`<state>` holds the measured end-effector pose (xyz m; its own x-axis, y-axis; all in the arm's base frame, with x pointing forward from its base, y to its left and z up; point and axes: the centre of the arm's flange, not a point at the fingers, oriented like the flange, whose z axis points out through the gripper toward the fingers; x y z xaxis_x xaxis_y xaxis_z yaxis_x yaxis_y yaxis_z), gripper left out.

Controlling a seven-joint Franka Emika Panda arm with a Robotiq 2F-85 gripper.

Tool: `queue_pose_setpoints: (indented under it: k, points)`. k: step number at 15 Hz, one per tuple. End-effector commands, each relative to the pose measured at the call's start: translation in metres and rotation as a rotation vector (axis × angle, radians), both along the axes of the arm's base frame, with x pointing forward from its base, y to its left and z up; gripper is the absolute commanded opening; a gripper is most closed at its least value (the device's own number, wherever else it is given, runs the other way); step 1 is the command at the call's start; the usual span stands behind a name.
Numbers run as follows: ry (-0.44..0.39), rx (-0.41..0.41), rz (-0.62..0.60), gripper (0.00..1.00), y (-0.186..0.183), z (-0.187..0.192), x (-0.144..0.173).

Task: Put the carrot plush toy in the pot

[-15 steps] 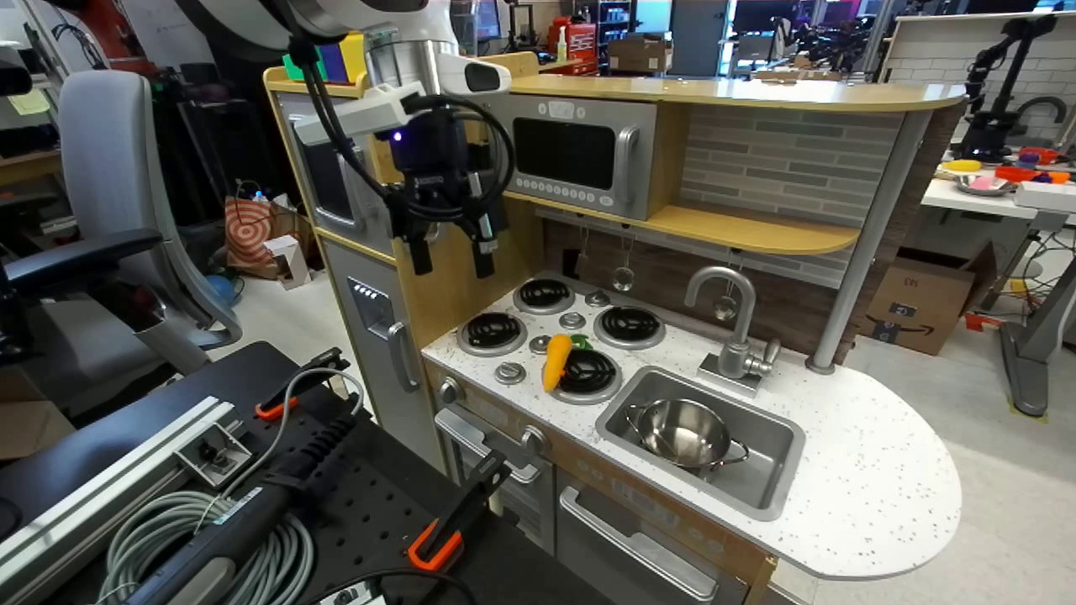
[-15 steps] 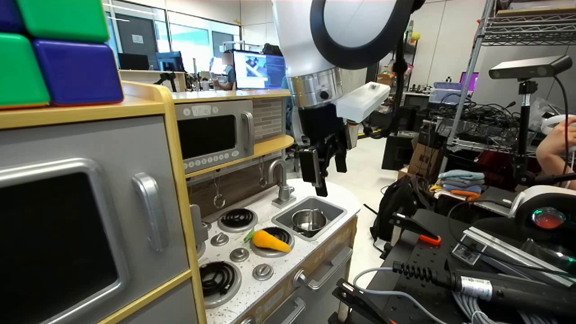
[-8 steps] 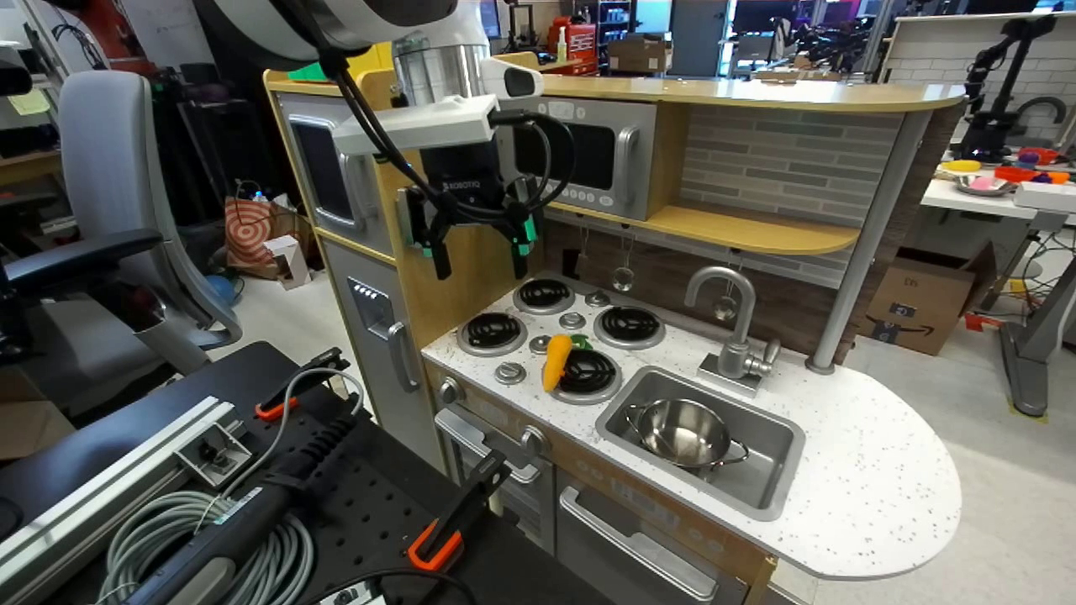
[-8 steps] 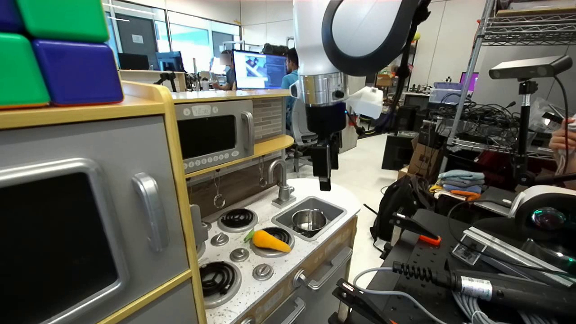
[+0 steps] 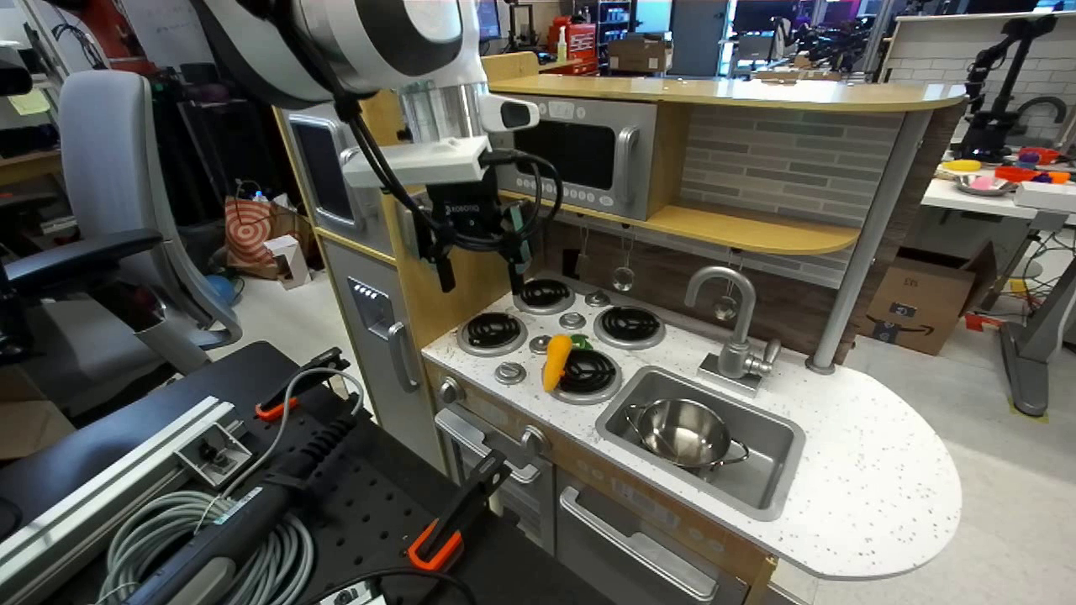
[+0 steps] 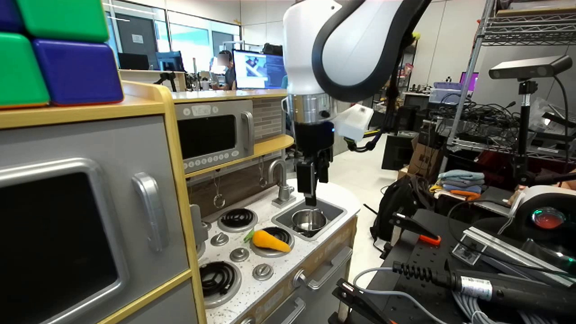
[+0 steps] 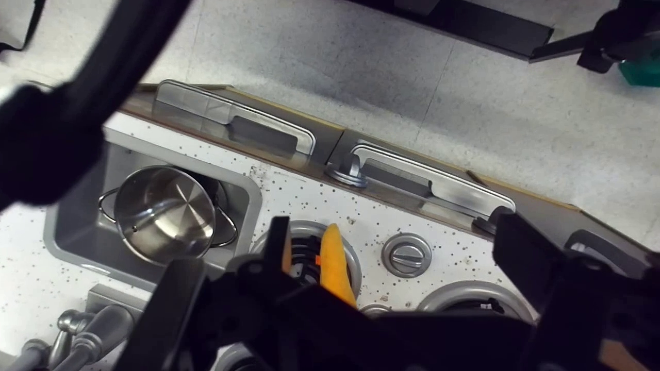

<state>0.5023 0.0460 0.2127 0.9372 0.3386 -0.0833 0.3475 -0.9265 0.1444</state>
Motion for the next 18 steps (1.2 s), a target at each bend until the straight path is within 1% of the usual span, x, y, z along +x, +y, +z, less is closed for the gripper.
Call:
queue_pose_setpoints:
  k: [1,4,6,9,11,14,18]
  points:
    - [-0.029,-0.008,-0.046,1.0,0.023,-0.062,0.045]
    - [-0.1,-0.014,-0.089,1.0,0.036,-0.096,0.073]
    - [-0.141,-0.027,-0.112,1.0,0.039,-0.11,0.093]
    - [-0.177,-0.066,-0.135,1.0,0.037,-0.125,0.122]
    - [-0.187,-0.089,-0.159,1.0,0.035,-0.133,0.14]
    - [-0.193,-0.109,-0.186,1.0,0.033,-0.149,0.157]
    - [-0.176,-0.139,-0.215,1.0,0.029,-0.17,0.165]
